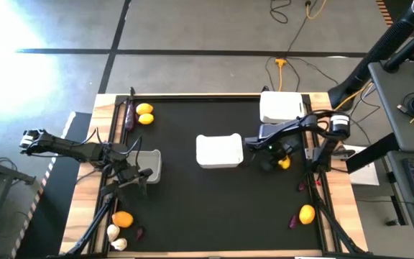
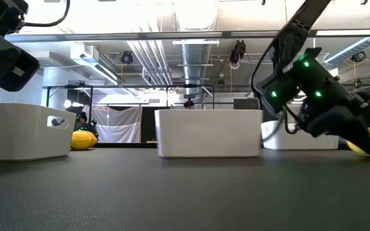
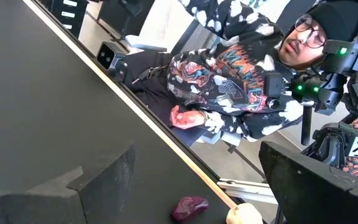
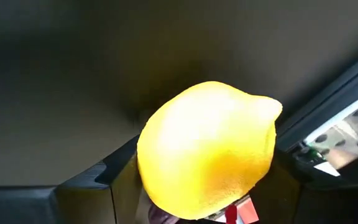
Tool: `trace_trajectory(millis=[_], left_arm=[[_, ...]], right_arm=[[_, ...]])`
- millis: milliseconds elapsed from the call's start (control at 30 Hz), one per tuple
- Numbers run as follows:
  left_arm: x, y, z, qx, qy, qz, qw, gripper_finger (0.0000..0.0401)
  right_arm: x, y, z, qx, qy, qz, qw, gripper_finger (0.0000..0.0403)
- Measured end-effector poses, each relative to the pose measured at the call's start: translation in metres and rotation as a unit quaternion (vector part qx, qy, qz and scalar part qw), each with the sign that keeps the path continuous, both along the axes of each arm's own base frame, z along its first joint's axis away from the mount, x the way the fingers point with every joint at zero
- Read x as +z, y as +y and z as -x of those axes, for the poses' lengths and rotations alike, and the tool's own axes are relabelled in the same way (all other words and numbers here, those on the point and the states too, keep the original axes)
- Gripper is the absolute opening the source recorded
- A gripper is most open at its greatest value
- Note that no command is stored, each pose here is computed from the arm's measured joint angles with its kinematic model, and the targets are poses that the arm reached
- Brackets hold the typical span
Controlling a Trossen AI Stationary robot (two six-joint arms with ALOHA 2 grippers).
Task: Sort produce into baskets
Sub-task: Put the yellow lemon into the top white bin
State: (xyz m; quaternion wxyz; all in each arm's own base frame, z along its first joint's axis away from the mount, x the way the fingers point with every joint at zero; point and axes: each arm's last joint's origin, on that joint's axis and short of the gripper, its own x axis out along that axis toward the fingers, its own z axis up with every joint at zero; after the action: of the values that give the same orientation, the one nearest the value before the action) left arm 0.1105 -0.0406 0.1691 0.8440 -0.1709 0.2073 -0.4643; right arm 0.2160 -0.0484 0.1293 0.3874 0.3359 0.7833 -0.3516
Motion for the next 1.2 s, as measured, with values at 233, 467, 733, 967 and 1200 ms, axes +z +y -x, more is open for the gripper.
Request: trace_trajectory(millis=[233,467,733,967,1200], left_arm=[[0.0,0.0,0.0,0.0,0.0,0.0,1.0,0.0327],[0.0,0.0,0.0,0.0,0.0,0.0,1.0,0.0327],[0.0,0.0,0.0,0.0,0.0,0.0,1.0,0.0327],[0.0,0.0,0.0,0.0,0.0,0.0,1.0,0.0327],[0.0,0.0,0.0,0.0,0.0,0.0,1.0,0.0327]], right_arm=[[0.025,-0.008,-0.013,0.028,-0.041,0.067,0.996,0.0223],[0.039,-0.02,-0.027,0.031,-0.07,0.095,0.992,0.0229],[0.045,-0.026,-0.034,0.013,-0.093,0.114,0.989,0.023],[0.04,-0.021,-0.038,0.003,-0.116,0.109,0.987,0.0226],[0.033,-0.008,-0.04,0.017,-0.134,0.085,0.987,0.0227]])
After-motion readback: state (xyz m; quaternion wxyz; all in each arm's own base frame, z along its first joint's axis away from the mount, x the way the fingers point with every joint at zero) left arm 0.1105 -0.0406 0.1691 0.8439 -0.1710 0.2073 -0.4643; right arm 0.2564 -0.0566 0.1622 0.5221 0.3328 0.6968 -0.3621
